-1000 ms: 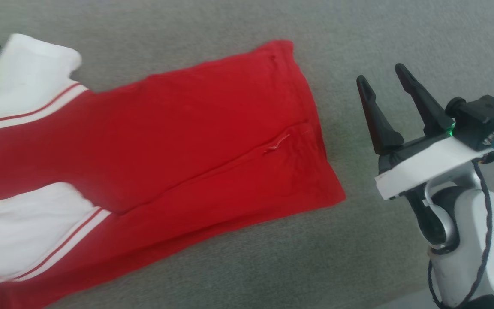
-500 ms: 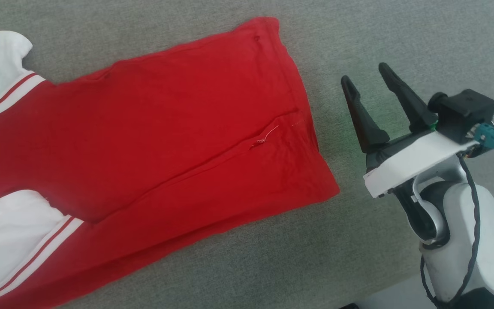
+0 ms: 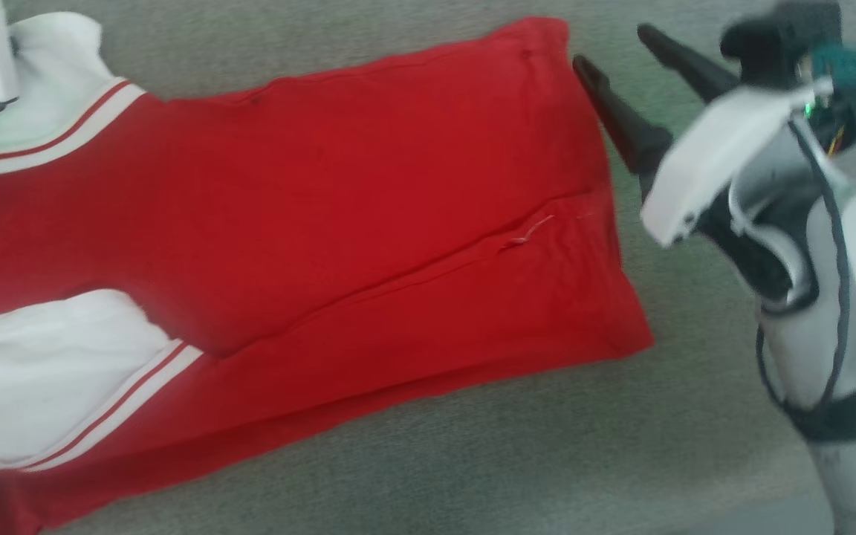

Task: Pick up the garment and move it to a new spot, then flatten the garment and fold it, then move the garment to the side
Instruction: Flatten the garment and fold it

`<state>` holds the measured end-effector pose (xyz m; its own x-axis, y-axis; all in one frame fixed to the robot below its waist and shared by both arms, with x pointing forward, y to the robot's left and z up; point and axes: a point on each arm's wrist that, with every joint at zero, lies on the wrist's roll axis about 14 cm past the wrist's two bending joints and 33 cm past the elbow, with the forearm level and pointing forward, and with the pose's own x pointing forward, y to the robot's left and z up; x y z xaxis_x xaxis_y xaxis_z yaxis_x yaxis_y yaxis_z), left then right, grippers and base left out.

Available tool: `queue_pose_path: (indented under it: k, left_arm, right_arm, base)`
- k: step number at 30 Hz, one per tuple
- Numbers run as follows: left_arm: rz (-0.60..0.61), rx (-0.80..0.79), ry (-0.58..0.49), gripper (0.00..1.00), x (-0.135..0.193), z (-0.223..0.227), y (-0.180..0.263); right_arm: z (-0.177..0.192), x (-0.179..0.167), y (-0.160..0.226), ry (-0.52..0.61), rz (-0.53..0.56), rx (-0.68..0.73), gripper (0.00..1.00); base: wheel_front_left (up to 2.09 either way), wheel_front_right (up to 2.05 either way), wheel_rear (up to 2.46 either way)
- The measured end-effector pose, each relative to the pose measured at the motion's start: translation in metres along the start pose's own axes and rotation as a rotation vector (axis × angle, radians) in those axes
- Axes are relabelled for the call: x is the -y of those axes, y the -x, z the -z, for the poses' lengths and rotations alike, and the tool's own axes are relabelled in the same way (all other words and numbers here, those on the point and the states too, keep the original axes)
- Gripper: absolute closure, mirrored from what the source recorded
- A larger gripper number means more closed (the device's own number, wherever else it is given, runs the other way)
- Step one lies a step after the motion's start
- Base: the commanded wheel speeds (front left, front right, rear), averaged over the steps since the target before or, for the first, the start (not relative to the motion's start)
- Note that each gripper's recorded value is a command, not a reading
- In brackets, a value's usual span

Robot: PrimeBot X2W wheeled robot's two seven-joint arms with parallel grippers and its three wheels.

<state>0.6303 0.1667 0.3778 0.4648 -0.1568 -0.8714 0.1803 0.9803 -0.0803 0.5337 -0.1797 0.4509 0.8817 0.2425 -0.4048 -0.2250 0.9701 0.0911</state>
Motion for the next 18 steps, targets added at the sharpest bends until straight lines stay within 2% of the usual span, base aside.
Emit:
queue_pose_path:
  k: [8,10,15,17,18]
  left_arm:
    - [0.010,0.029,-0.001,1.00,0.000,-0.001,0.000]
    - [0.010,0.036,-0.003,1.00,-0.001,-0.002,0.000]
    - [0.016,0.049,-0.001,1.00,-0.001,-0.001,-0.002]
    - [0.014,0.057,0.010,1.00,-0.002,-0.001,-0.002]
    - [0.012,0.060,0.014,1.00,-0.003,-0.001,-0.001]
  right_arm:
    - [0.025,-0.008,-0.044,0.039,-0.051,-0.298,0.00]
    - [0.040,-0.016,-0.048,0.037,-0.077,-0.401,0.00]
    - [0.052,-0.024,-0.052,0.040,-0.104,-0.558,0.00]
    - [0.053,-0.026,-0.052,0.062,-0.107,-0.601,1.00]
    - [0.054,-0.027,-0.053,0.064,-0.112,-0.610,1.00]
  base:
    - [0.00,0.00,0.00]
    - [0.00,0.00,0.00]
    - [0.00,0.00,0.00]
    - [0.00,0.00,0.00]
    - [0.00,0.00,0.00]
